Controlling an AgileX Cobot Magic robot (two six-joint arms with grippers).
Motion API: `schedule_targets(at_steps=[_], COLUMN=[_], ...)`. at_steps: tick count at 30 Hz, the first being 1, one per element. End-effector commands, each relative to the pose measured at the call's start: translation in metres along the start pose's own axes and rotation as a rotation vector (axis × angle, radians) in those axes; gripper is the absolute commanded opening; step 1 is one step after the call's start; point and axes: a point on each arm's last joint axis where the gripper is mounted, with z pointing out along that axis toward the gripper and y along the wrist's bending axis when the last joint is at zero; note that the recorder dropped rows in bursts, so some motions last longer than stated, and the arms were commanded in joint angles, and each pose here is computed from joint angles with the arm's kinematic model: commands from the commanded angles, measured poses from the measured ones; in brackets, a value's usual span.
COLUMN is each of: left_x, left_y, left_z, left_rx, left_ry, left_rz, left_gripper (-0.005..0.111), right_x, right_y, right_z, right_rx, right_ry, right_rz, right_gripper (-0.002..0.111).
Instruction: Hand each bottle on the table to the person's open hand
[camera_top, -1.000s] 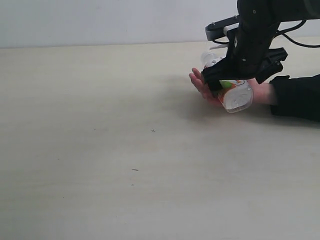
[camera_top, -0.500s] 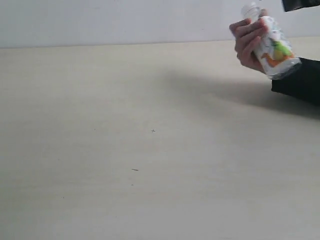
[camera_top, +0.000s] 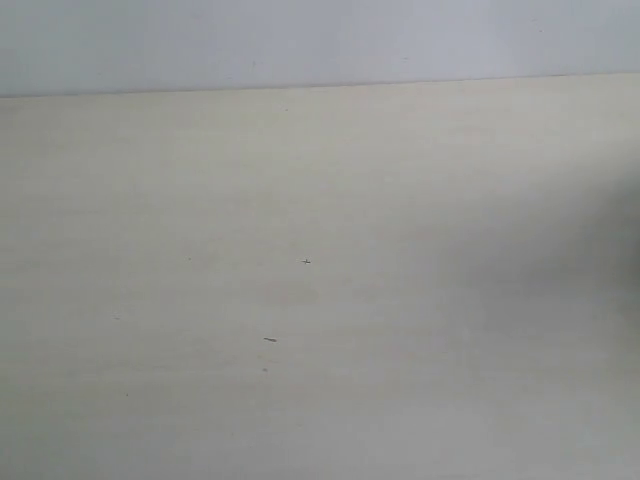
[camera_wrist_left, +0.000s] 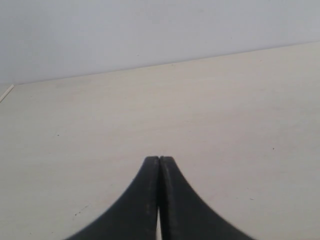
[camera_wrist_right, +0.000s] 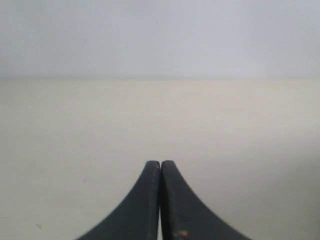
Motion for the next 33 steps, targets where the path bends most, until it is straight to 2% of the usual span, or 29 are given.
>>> schedule_targets(at_steps=[1,4,16,18,22,28,33], left_x=[-0.001,-0.001,-0.001,-0.001,-0.001,-0.001,-0.001], left_y=[0.0,0.0,0.0,0.0,0.0,0.0,0.002], left_z=[-0.001,-0.001,-0.001,-0.001,-0.001,-0.001,-0.001], left_rx=[0.0,0.0,0.0,0.0,-0.001,-0.008,-0.041], left_ry=[-0.011,-0.011,-0.011,-0.011,-0.011,-0.01,-0.006], left_rz=[-0.007,-0.007,-0.007,-0.007,-0.007,-0.009,-0.017], left_gripper=[0.001,0.001,0.001,0.001,0.001,0.001,0.001], right_x=[0.001,0.004,0.001,0.013,0.038,0.065,0.076], right_y=[-0.002,-0.003,-0.004,-0.009,-0.014,-0.025,-0.031], right_z=[-0.024,-0.04,-0.04,-0.027,0.001,0.018,0.022], right_rx=[-0.019,-0.039,-0.033,0.034,0.126,0.253,0.321], right_ry=[-0.195,-0.282,-0.313,-0.298,-0.415,-0.382,-0.353], right_rz=[-0.015,-0.003,-0.022,-0.088,-0.192,-0.18,-0.158], right_gripper=[0.0,0.0,0.0,0.0,0.0,0.0,0.0])
